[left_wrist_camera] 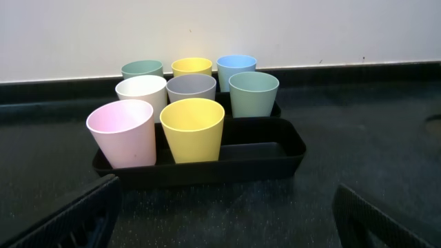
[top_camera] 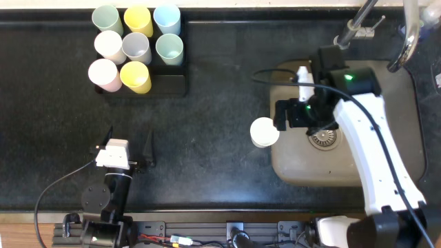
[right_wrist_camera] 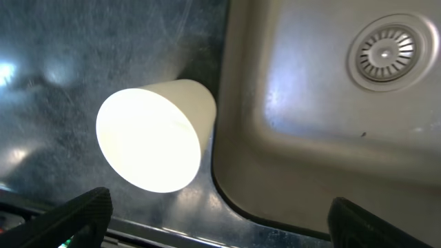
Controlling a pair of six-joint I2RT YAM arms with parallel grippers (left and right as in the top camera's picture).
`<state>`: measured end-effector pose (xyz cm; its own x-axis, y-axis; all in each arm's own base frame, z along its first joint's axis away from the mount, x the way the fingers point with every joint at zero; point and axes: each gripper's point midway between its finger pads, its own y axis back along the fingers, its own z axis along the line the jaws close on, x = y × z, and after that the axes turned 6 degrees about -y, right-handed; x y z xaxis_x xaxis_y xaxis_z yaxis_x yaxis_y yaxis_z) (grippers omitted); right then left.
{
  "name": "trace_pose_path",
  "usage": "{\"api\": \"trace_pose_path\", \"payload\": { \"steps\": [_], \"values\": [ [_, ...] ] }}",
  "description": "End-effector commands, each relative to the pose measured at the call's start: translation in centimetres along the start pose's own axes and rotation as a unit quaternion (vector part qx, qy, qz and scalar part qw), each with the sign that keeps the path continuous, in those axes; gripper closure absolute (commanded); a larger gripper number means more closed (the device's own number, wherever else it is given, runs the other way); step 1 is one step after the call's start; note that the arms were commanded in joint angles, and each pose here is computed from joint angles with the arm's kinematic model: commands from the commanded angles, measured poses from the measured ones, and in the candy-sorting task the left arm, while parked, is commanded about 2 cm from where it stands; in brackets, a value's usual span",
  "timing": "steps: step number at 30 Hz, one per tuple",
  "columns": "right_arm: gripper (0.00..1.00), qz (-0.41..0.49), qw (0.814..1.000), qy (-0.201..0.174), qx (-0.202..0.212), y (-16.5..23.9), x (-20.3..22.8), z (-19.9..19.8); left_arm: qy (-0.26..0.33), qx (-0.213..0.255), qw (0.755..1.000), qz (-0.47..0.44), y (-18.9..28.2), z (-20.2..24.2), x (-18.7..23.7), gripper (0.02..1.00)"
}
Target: Store Cups
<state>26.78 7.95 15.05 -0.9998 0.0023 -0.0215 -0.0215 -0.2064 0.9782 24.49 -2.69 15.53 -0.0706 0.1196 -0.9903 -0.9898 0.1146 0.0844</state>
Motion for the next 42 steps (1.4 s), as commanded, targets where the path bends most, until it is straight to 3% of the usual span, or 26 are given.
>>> {"api": "trace_pose_path", "payload": {
  "steps": [1, 12, 22, 26, 30, 33, 38, 42],
  "values": [
    [0.003, 0.008, 1.000, 0.027, 0.004, -0.4, -0.7, 0.8, -0.009, 0.002, 1.000, -0.004, 0.1, 0.0, -0.1, 0.018],
    [0.005, 0.054, 0.997, 0.039, 0.036, -3.2, -0.6, 0.6, -0.009, 0.002, 1.000, -0.003, 0.0, 0.0, -0.1, 0.018],
    [0.161, 0.081, 0.994, 0.052, 0.061, -5.3, -0.7, 0.6, -0.009, 0.002, 1.000, -0.003, 0.0, 0.0, -0.1, 0.018],
    [0.305, 0.081, 0.993, 0.052, 0.061, -5.8, -1.0, 0.6, -0.009, 0.002, 1.000, -0.004, 0.1, 0.0, -0.1, 0.018],
    [0.538, 0.079, 0.993, 0.056, 0.060, -6.0, -1.2, 0.8, -0.009, 0.002, 1.000, -0.004, 0.1, 0.0, -0.1, 0.018],
    [0.652, 0.078, 0.993, 0.060, 0.060, -6.1, -1.2, 1.0, -0.009, 0.002, 1.000, -0.003, 0.0, 0.0, -0.1, 0.018],
    [0.956, 0.076, 0.993, 0.067, 0.059, -6.2, -1.2, 1.4, -0.009, 0.002, 1.000, -0.004, 0.1, 0.0, -0.1, 0.018],
    [0.956, 0.068, 0.994, 0.072, 0.056, -6.2, -1.5, 1.8, -0.009, 0.002, 1.000, -0.004, 0.1, 0.0, -0.1, 0.018]
  ]
}}
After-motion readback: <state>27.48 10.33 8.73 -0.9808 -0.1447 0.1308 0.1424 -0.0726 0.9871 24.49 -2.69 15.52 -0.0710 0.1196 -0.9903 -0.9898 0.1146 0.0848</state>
